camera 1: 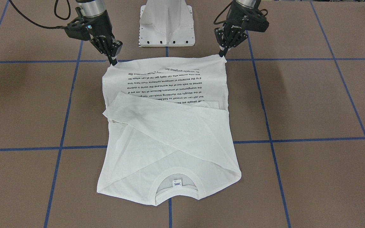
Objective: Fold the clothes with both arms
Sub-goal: 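Lift both hem corners and fold them toward the collar with both grippers, then lower the hem onto the collar edge and open both grippers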
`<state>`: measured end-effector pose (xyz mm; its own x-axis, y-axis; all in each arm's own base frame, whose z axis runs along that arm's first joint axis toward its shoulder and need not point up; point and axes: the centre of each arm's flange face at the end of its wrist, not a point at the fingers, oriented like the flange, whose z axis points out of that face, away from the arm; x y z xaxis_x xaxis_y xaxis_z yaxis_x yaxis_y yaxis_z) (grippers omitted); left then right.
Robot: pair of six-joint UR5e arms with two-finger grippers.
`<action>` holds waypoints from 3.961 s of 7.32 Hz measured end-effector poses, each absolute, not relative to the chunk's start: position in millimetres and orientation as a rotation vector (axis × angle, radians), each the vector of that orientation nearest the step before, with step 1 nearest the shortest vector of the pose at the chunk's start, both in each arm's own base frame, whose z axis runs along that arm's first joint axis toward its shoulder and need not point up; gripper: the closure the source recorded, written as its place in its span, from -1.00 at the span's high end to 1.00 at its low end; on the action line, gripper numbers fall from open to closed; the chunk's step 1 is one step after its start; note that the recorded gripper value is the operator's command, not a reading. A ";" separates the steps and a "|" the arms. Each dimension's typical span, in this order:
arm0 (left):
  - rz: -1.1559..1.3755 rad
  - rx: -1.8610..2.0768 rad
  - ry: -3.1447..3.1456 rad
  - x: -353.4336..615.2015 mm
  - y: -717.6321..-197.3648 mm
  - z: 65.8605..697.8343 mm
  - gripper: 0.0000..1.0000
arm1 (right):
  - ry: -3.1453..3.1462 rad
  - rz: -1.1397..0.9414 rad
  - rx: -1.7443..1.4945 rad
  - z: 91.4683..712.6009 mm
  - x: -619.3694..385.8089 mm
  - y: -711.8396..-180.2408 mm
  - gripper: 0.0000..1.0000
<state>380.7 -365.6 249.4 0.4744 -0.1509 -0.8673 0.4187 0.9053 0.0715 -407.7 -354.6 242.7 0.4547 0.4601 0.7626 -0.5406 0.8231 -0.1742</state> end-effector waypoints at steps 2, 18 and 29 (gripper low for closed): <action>-0.357 0.368 0.940 385.8 -442.2 263.0 -1.00 | -0.840 0.629 0.152 249.2 -408.4 -430.7 -1.00; -0.389 0.495 0.918 456.4 -612.8 352.7 -1.00 | -0.666 0.696 0.159 318.5 -470.2 -672.3 -1.00; -0.438 0.520 0.909 415.6 -638.0 366.9 -0.13 | -0.850 0.792 0.094 311.6 -453.8 -537.5 0.73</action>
